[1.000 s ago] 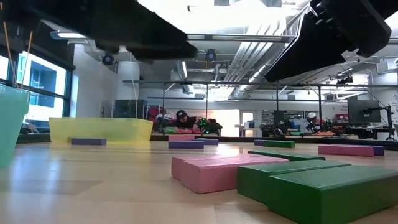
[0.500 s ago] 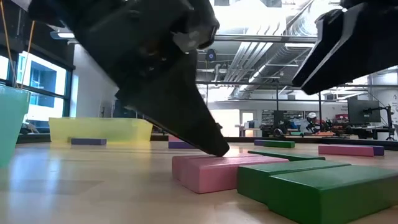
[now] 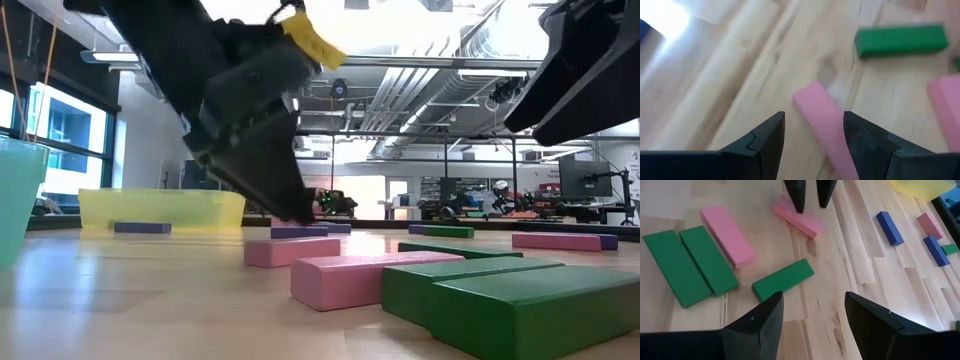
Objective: Sort blocks
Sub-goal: Put the pink block into the green bin
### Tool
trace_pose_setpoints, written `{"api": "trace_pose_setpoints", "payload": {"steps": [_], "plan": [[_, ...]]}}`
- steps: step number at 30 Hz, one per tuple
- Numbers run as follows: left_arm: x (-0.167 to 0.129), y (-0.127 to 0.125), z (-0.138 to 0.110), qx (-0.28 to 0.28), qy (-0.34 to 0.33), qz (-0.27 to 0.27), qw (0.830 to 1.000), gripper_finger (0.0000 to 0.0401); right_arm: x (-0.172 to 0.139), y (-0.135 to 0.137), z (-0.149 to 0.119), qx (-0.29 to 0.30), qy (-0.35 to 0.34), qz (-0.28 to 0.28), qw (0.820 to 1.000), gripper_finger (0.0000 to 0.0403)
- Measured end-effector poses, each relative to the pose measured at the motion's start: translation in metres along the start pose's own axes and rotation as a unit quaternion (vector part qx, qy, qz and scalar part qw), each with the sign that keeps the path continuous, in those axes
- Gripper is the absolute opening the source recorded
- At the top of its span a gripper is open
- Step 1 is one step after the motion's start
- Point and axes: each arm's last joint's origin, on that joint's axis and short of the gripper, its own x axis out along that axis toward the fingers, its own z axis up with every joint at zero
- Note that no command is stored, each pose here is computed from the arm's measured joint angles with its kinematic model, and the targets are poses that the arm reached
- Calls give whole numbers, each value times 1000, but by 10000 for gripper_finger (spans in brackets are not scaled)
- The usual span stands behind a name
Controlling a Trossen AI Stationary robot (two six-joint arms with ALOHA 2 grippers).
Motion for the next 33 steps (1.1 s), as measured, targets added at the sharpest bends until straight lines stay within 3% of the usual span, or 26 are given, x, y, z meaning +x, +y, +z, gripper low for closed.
{"api": "trace_pose_setpoints", "payload": {"steps": [5,9,14,17,20,21,27,33], "plan": [[-7,-5,-1,-46,-32,14,998,188,0,0,0,10,1,-2,1000,196],[6,-7,-9,-83,-21,18,996,188,0,0,0,12,1,-2,1000,196],[22,-9,-20,-91,-3,25,996,182,0,0,0,13,1,-2,1000,196],[23,-9,-20,-90,0,24,996,149,0,0,0,13,1,-2,1000,196],[18,-6,-22,-81,18,30,996,88,0,-1,0,13,2,-2,1000,196],[14,-6,-21,-78,23,33,996,70,0,0,0,13,1,-2,1000,196],[-34,-8,-21,-42,29,24,998,68,0,-1,0,12,1,-3,1000,196],[-114,-26,-32,20,-6,-66,998,68,0,-1,0,12,-8,-13,1000,196]]}}
